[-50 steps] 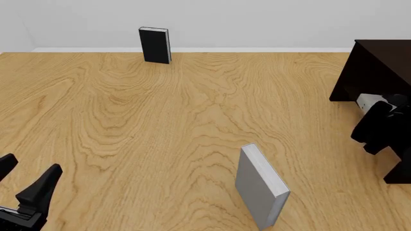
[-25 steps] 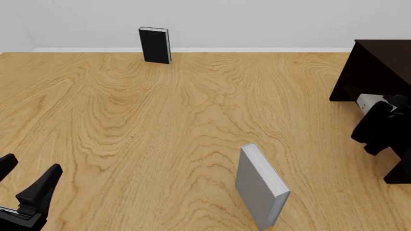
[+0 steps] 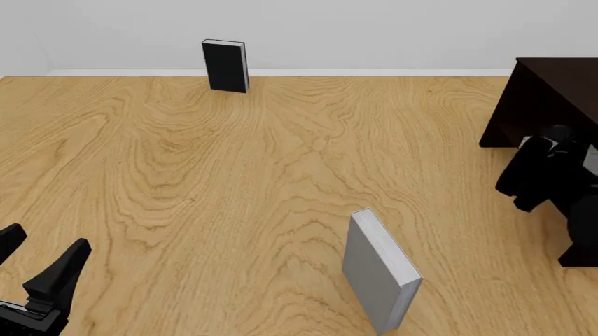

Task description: Pick up the book on the right and place it on the cabinet shelf.

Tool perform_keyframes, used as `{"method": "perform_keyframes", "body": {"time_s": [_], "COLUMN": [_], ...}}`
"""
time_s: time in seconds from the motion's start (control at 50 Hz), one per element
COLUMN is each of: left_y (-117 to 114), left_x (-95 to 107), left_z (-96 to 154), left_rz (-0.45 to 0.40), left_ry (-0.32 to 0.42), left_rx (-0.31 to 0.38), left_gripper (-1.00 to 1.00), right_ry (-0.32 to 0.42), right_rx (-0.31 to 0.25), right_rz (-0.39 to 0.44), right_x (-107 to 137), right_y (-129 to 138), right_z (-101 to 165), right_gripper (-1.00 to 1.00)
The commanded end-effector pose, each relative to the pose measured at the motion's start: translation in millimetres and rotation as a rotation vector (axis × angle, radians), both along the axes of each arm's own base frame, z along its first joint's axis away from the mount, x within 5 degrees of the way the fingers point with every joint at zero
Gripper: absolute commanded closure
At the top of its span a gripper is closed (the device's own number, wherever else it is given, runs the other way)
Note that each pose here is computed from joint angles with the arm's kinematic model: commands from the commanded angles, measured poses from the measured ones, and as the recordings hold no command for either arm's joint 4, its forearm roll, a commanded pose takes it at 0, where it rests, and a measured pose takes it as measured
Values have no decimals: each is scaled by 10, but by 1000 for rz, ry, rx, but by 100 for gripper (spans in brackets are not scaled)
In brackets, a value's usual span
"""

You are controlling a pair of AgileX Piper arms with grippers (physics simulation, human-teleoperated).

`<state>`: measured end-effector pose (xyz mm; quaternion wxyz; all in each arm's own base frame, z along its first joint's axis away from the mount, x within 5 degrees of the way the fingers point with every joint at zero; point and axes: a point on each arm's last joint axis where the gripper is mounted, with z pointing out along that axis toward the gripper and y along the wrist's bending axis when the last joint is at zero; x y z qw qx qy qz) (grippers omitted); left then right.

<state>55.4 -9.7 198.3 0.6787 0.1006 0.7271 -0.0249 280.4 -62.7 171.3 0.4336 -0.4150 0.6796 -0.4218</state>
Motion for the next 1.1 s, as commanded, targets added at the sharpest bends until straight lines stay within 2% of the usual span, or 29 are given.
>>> {"method": "perform_keyframes", "body": {"time_s": [0.02, 0.2, 0.4, 0.52, 0.68, 0.86, 0.88, 0.94, 0.96, 1.02, 1.1], "left_y": [1, 0, -2, -2, -3, -3, -4, -4, -4, -4, -4], "left_x": [0, 0, -1, -1, -1, -1, -1, -1, -1, -1, -1], "left_z": [1, 0, -3, -4, -2, -1, -1, 0, 0, 1, 0], "left_rz": [2, 0, -3, -4, -5, -6, -6, -8, -7, -6, -7], "left_ry": [-1, 0, 5, 5, 3, 2, 1, 1, 0, -1, 1], "left_rx": [-1, -3, -5, -4, -3, -3, -4, -3, -4, -3, -3], "left_gripper": [-100, -100, -100, -100, -100, -100, -100, -100, -100, -100, -100], "right_ry": [-12, -10, -38, -67, -96, -110, -106, -103, -109, -104, -109], "right_rx": [-3, 1, 13, 51, 72, 99, 125, 125, 148, 168, 168], "right_rz": [45, 61, 94, 119, 137, 146, 133, 153, 156, 170, 178], "right_x": [117, 142, 108, 56, -65, -194, -209, -248, -253, -277, -341], "right_y": [99, 147, 262, 370, 446, 494, 477, 530, 551, 601, 618], "right_z": [26, 22, 207, 418, 636, 809, 861, 876, 931, 980, 1026], "right_gripper": [-100, -100, -100, -100, -100, -100, -100, -100, -100, -100, -100]}}
